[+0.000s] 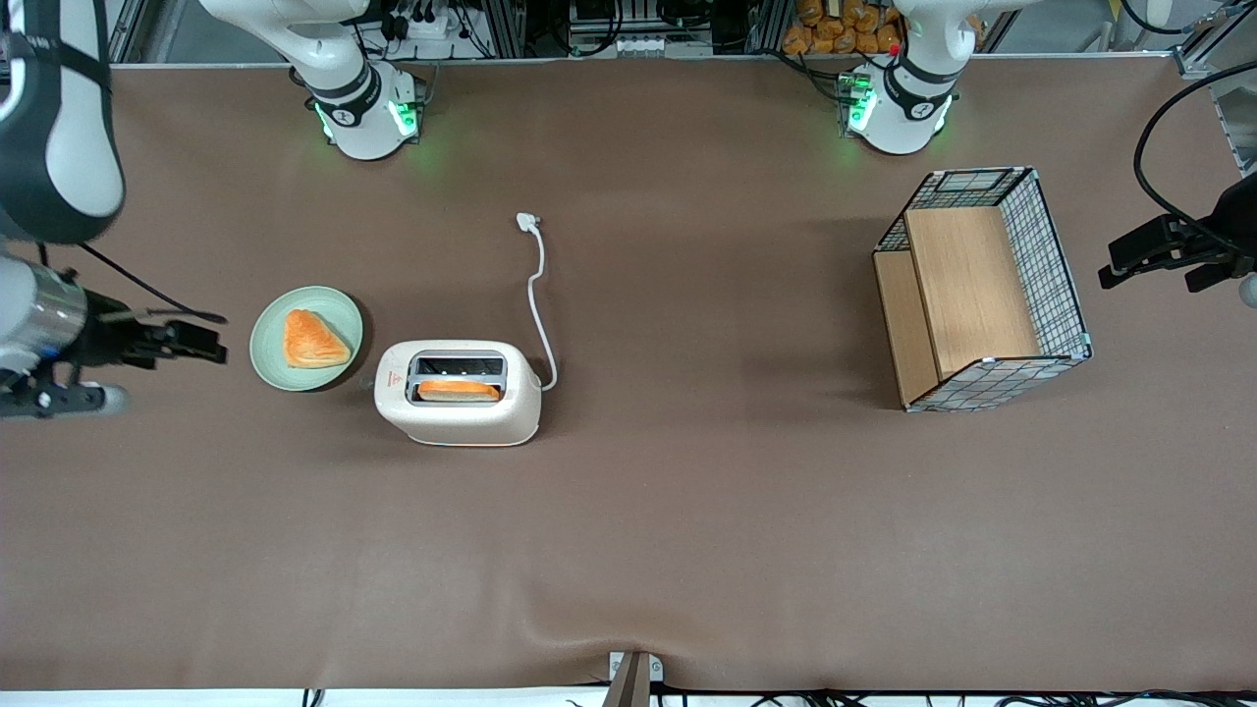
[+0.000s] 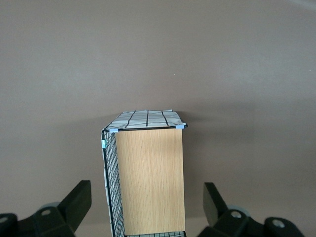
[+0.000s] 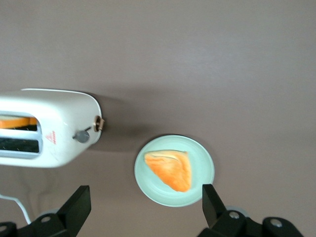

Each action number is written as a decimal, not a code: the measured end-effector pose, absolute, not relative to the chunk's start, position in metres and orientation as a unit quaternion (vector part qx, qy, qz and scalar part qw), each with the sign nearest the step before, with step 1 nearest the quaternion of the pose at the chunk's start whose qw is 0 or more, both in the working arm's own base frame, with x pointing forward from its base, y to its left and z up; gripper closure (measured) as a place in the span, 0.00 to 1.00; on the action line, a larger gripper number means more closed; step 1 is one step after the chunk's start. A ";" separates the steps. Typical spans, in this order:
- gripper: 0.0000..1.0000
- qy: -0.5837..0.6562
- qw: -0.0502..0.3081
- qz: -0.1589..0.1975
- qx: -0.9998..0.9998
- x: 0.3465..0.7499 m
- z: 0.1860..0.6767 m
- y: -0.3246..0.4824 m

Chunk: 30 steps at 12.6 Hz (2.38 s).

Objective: Press toaster button with right arm

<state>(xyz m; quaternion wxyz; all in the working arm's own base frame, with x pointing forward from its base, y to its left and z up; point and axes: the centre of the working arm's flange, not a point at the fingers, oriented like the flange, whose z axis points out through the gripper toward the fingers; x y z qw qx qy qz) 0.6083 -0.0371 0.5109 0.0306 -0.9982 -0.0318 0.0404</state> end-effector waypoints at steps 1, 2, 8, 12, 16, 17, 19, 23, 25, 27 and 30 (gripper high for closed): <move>0.00 -0.035 0.027 0.035 -0.998 0.601 0.520 -0.047; 0.00 -0.036 0.024 0.029 -0.999 0.595 0.529 -0.056; 0.00 -0.008 0.027 0.038 -0.999 0.562 0.569 -0.067; 0.00 0.036 0.028 0.049 -0.998 0.546 0.587 -0.059; 0.00 0.042 0.028 0.062 -0.997 0.534 0.605 -0.050; 0.00 0.048 0.028 0.066 -0.996 0.532 0.609 -0.048; 0.00 0.055 0.027 0.066 -0.996 0.527 0.617 -0.043; 0.00 0.055 0.011 0.049 -0.997 0.524 0.634 -0.042; 0.00 0.052 0.001 0.037 -0.998 0.526 0.641 -0.041; 0.00 0.049 0.001 0.032 -0.998 0.526 0.646 -0.037; 0.00 0.047 0.001 0.032 -0.998 0.526 0.646 -0.035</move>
